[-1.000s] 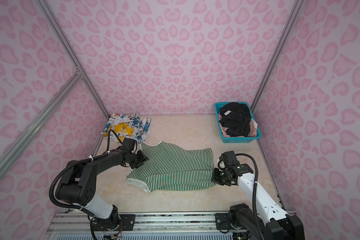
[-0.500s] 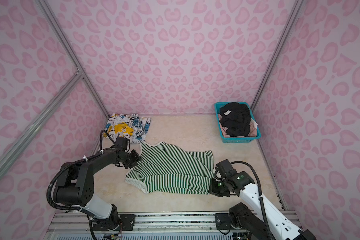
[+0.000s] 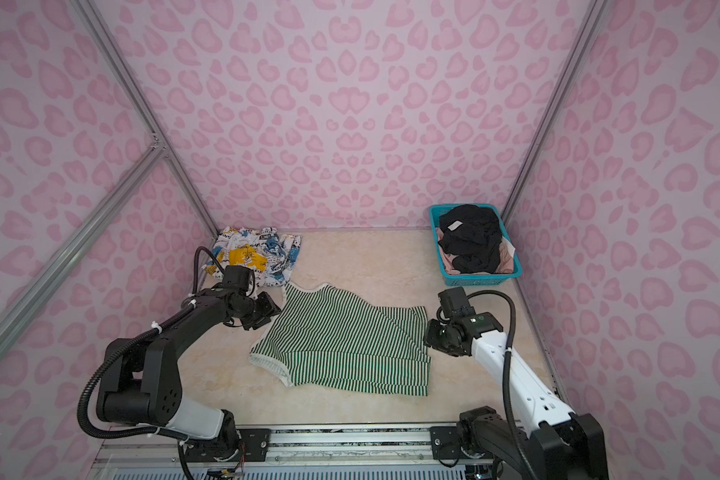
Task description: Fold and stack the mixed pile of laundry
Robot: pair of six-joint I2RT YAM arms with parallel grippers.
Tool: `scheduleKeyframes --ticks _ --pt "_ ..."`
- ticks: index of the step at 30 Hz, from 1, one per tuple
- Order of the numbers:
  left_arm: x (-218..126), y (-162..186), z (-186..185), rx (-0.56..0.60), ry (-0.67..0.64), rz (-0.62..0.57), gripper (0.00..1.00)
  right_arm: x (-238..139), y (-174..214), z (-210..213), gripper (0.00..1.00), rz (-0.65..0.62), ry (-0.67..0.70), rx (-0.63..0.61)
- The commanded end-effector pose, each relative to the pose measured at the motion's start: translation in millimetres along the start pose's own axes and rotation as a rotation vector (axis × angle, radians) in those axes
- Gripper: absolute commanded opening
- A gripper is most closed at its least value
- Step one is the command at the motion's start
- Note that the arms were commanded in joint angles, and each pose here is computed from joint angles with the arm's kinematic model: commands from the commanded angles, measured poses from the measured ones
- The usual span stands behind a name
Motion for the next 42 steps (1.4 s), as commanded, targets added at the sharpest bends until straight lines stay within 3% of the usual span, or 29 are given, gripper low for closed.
scheduleKeyframes --ticks 1,5,12,23,32,37,42 --pt "-6.8 8.4 4.5 0.025 -0.039 0.014 0.47 20.2 -39.4 15.8 0.4 -0.041 -0.131 -0.1" --pt "-4.7 19.6 12.3 0.01 -0.055 0.023 0.47 53.5 -64.2 24.8 0.29 0.054 -0.164 -0.113" --pt "6.4 35.0 26.4 -0.057 -0.089 0.015 0.47 83.6 -72.6 23.4 0.29 0.102 -0.152 -0.084" --pt "23.1 46.7 40.4 -0.12 -0.136 0.045 0.46 77.1 -61.7 8.0 0.32 0.083 -0.039 -0.126" --pt "22.5 49.9 44.1 -0.133 -0.167 0.051 0.46 89.1 -50.4 5.3 0.31 0.146 -0.1 -0.118" --pt "22.0 52.0 45.9 -0.136 -0.179 0.052 0.46 90.0 -49.0 7.3 0.26 0.151 -0.146 -0.111" --pt "20.7 53.1 46.8 -0.136 -0.186 0.051 0.46 90.7 -52.8 8.1 0.12 0.147 -0.198 -0.097"
Point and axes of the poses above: each gripper's point midway between its finger pads, its own x axis out along the fingers, its own z axis along the line the jaws close on, y = z × x, the point moved 9 cm from there along -x, back along the fingers, and after that the axes turned 9 degrees about x, right-handed, at the moved point
